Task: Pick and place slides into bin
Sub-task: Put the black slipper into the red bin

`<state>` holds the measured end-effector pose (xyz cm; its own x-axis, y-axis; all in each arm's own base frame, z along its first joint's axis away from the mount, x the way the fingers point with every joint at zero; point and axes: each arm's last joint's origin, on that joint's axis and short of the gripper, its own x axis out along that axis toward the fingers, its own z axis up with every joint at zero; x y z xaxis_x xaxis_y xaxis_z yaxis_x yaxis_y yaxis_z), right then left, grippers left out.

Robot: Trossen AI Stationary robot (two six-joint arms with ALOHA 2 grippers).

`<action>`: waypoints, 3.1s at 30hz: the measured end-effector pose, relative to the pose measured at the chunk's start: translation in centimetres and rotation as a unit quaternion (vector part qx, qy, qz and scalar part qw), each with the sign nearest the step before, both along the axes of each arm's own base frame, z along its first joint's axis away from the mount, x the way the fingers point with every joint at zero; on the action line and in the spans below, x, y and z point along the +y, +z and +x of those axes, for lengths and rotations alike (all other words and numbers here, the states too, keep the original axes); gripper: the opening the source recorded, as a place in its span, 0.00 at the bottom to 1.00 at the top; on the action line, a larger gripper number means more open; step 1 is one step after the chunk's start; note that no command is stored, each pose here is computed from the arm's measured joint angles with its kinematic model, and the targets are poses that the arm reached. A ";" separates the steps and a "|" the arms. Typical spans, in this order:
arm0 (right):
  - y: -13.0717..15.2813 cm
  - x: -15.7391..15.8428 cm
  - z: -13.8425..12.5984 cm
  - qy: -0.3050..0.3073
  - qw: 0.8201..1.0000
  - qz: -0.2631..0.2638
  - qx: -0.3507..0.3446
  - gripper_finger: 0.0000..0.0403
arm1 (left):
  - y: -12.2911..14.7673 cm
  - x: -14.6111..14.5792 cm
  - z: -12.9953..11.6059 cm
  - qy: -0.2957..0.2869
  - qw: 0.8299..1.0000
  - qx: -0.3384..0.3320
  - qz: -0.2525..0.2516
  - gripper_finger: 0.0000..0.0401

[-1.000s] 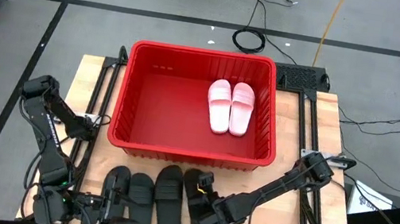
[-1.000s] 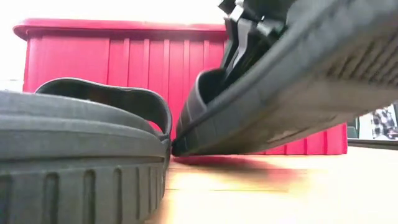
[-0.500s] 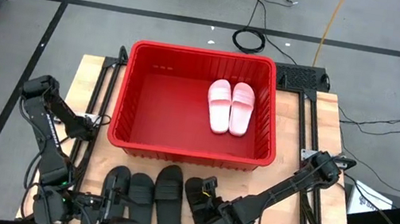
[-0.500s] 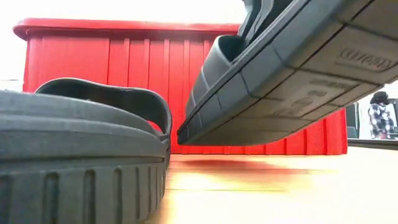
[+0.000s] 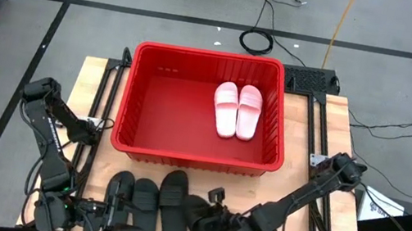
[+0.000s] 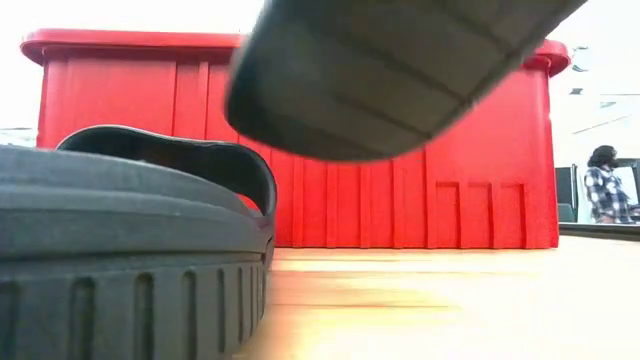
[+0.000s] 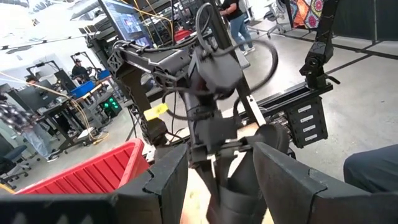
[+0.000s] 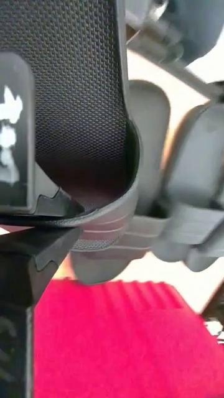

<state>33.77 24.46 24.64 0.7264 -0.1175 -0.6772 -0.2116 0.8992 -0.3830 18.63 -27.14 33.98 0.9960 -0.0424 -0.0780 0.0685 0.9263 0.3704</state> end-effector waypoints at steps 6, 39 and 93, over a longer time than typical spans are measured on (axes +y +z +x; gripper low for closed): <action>0.9 0.7 0.5 0.031 0.998 0.009 -0.048 0.02 | 0.0 0.0 0.0 0.000 1.000 0.000 0.000 0.47; 12.4 -6.2 -0.5 -0.015 0.971 -0.028 -0.236 0.03 | 4.2 6.2 0.3 0.071 0.996 -0.024 -0.051 0.47; 11.4 -32.7 2.0 -0.270 0.938 -0.201 -0.084 0.03 | 8.3 32.5 -1.9 0.272 0.960 0.000 -0.068 0.47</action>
<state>35.77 -8.25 36.04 0.5807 -0.7200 -0.3799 0.3265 0.6335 -0.7015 16.73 5.35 42.29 0.8739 0.4737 -0.1092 -0.4382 0.8649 0.2446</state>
